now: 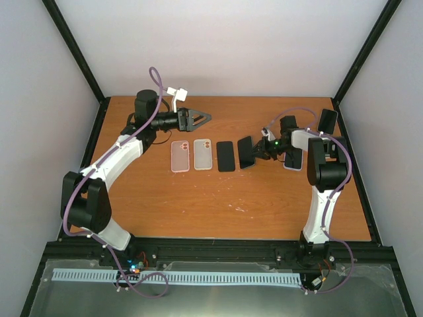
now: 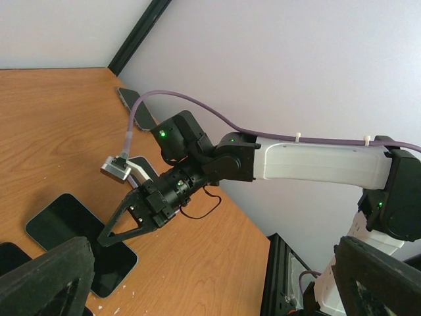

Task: Take the phone out of the phone case
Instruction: Place the phone at the center of the board.

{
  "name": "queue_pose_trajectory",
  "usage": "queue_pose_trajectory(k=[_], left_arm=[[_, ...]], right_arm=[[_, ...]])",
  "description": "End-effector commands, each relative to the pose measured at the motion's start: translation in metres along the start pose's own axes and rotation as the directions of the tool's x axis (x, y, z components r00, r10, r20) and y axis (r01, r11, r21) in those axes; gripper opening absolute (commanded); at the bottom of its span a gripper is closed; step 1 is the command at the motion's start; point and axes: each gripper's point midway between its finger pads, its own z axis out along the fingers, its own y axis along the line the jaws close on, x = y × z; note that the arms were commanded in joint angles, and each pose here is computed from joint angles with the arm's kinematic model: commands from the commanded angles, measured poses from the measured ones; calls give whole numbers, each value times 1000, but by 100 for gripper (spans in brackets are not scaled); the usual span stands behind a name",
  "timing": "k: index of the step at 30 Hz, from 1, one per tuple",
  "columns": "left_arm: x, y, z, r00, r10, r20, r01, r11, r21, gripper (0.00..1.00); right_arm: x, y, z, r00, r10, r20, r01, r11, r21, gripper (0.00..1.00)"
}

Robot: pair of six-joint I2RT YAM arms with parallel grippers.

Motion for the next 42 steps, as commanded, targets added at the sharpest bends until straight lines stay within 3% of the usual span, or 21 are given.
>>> queue_pose_trajectory(k=[1, 10, 13, 27, 36, 42], left_arm=[[-14, -5, 0, 1000, 13, 18, -14, 1000, 17, 100], [-13, -1, 1, 1000, -4, 14, 4, 1000, 19, 100], [-11, 0, 1, 1000, -8, 14, 8, 1000, 19, 100], [-12, -4, -6, 999, 8, 33, -8, 1000, 4, 100], [-13, -10, -13, 998, 31, 53, -30, 999, -10, 100], [-14, -15, -15, 997, 39, 59, -39, 999, -9, 100]], right_arm=[[-9, 2, -3, 1000, -9, 14, 9, 1000, -6, 20], [-7, 4, -11, 999, -25, 28, 24, 999, 38, 46], [-5, 5, -15, 999, -36, 32, 34, 998, 59, 49], [-7, 25, -58, 980, -174, 100, 147, 961, 233, 99], [-5, 36, -111, 938, -313, 153, 212, 862, 461, 100], [-6, 16, -151, 927, -323, 192, 120, 737, 665, 100]])
